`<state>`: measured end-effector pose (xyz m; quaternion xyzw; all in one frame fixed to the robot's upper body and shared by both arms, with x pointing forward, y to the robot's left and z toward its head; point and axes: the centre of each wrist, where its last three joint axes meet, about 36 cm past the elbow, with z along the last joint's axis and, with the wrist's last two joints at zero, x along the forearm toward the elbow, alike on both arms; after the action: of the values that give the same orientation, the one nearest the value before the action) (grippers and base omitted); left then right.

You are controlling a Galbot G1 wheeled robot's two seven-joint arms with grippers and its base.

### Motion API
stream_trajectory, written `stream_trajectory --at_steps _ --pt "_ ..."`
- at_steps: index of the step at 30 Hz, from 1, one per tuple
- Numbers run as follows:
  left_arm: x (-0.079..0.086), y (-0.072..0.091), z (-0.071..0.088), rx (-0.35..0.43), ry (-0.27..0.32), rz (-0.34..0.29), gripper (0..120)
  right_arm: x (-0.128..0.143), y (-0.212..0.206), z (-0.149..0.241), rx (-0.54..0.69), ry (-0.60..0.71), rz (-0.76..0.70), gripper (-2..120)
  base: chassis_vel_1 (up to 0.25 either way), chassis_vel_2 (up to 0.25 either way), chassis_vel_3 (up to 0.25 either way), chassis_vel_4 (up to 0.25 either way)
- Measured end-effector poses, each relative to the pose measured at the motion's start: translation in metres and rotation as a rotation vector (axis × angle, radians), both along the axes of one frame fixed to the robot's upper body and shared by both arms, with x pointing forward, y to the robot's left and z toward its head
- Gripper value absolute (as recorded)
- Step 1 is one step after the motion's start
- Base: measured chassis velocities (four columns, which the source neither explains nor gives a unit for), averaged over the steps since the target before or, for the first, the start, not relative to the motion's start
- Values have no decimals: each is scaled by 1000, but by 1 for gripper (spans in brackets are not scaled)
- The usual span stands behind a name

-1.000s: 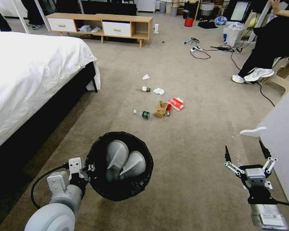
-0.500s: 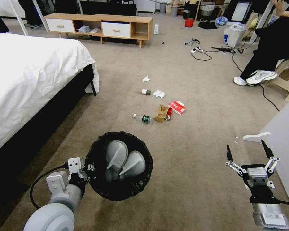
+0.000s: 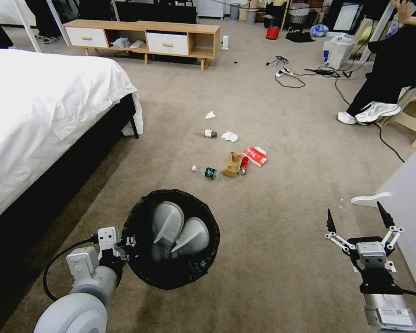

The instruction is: Pick up the trash bin, then pick up the garbage from the floor and place it into the trash bin.

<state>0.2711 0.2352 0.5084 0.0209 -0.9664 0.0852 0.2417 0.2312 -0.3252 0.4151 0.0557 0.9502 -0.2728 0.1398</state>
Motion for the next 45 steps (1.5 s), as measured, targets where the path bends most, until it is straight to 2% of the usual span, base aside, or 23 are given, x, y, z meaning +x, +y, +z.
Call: stream_trajectory --at_steps 14,35,45 --pt "1 2 1 0 -6 3 2 0 0 0 -4 6 6 100 -19 19 23 -21" --pt "3 5 3 -2 -15 13 2 -1 0 -2 -5 14 4 100 -92 93 91 -102" --pt "4 7 4 -1 -18 14 2 0 0 -2 -5 15 3 100 0 0 0 0"
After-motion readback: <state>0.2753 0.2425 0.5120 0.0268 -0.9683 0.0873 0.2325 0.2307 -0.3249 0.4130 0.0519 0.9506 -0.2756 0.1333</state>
